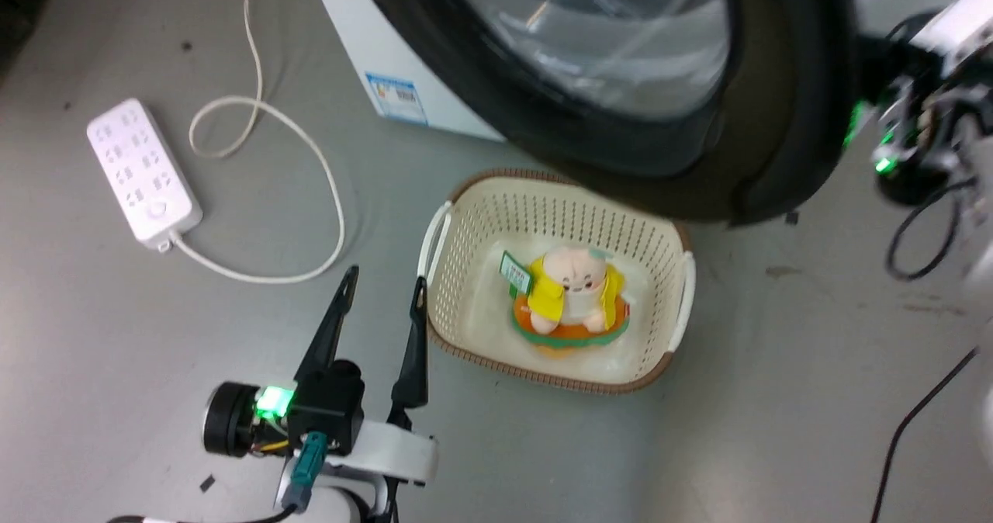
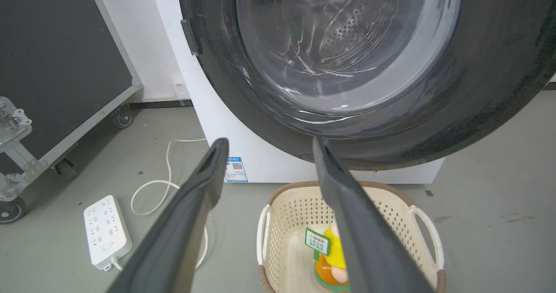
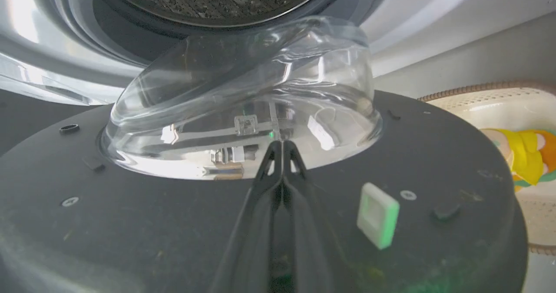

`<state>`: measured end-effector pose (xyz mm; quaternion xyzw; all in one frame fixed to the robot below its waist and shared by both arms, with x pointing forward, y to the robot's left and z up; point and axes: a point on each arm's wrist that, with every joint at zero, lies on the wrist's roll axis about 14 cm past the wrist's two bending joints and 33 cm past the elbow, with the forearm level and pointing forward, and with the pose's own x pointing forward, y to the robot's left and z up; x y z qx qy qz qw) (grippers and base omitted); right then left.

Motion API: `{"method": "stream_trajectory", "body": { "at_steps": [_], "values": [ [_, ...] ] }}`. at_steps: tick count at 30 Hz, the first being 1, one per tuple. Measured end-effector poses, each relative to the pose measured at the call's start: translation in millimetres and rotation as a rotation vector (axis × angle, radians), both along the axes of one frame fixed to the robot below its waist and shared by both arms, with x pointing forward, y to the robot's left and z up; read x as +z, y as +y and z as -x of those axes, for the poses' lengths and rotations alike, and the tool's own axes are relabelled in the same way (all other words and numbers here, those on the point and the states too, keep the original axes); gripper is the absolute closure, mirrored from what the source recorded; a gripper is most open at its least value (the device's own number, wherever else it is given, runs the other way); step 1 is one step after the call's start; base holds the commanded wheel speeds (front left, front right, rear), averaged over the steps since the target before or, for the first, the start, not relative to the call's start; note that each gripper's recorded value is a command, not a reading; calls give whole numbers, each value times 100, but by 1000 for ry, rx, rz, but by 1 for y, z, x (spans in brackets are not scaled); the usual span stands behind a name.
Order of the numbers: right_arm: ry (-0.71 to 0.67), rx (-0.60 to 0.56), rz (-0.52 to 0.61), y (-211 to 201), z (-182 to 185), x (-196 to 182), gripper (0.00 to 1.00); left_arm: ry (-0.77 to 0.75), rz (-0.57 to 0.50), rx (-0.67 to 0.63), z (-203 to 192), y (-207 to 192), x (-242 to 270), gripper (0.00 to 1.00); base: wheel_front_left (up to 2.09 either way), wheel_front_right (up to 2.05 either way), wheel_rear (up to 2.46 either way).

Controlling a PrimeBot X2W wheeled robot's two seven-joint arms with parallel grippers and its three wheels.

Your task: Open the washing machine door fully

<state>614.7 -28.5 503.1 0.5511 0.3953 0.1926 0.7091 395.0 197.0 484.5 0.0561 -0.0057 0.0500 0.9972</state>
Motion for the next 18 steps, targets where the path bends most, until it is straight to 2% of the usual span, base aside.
{"method": "stream_trajectory", "body": {
  "at_steps": [5,10,18],
  "values": [
    [8,83,-8,15,45,7,100,-37,-4,-7,18,0,15,0,0,0,0],
    [1,145,-23,13,82,15,100,-78,-5,-15,32,-2,29,0,0,0,0],
    [3,344,-114,45,134,25,100,-101,6,-44,44,-10,36,0,0,0,0]
  ]
}}
